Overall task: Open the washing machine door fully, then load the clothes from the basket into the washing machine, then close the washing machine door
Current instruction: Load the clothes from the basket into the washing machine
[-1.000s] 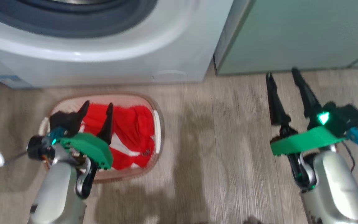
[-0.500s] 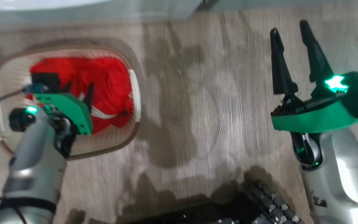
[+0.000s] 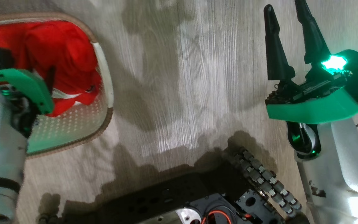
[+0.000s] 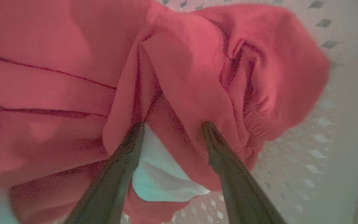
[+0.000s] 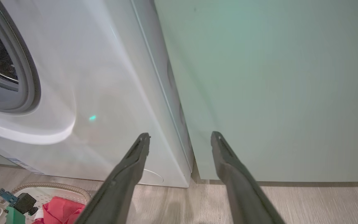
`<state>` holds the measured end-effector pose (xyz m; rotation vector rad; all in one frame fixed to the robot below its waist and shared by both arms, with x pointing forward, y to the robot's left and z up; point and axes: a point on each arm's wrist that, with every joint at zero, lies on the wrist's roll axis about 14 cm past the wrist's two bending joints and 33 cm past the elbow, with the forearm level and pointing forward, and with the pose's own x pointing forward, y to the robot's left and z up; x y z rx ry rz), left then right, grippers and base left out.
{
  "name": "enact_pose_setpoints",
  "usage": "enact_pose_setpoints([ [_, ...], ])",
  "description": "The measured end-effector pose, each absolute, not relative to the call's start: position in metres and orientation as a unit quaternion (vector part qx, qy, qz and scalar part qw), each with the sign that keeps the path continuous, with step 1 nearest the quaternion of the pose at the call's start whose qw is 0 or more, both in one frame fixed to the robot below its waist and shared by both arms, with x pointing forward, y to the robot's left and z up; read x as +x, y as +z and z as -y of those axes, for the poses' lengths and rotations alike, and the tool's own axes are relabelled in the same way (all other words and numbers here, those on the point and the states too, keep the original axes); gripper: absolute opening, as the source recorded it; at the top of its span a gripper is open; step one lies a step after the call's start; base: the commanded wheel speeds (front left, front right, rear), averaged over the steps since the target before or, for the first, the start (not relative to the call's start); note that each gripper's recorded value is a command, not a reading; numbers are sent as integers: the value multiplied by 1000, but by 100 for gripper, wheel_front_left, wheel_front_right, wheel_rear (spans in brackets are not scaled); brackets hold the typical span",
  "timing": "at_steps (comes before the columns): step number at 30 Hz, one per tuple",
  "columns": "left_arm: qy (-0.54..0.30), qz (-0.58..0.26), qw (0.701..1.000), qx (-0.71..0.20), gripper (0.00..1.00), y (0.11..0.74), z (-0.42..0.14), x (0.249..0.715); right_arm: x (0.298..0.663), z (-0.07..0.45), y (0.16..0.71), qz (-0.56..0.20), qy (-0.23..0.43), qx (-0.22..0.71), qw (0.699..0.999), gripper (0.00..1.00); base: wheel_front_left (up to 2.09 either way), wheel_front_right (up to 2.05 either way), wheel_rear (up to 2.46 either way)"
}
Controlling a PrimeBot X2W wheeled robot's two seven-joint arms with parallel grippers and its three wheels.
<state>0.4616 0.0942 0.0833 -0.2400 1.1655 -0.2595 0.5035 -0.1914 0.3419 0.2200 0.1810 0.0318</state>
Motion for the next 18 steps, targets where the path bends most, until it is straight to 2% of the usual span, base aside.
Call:
enact_pose_setpoints([
  [16,-108,-644,755,-69,100,25,-113,440,501,201,314,-119,3,113,986,100,0,0,0],
  [17,-106,-649,751,-66,81,24,-114,439,501,201,314,-119,3,113,986,100,0,0,0],
  [18,-105,-654,746,-63,41,24,-115,438,501,201,315,-119,3,114,986,100,0,0,0],
])
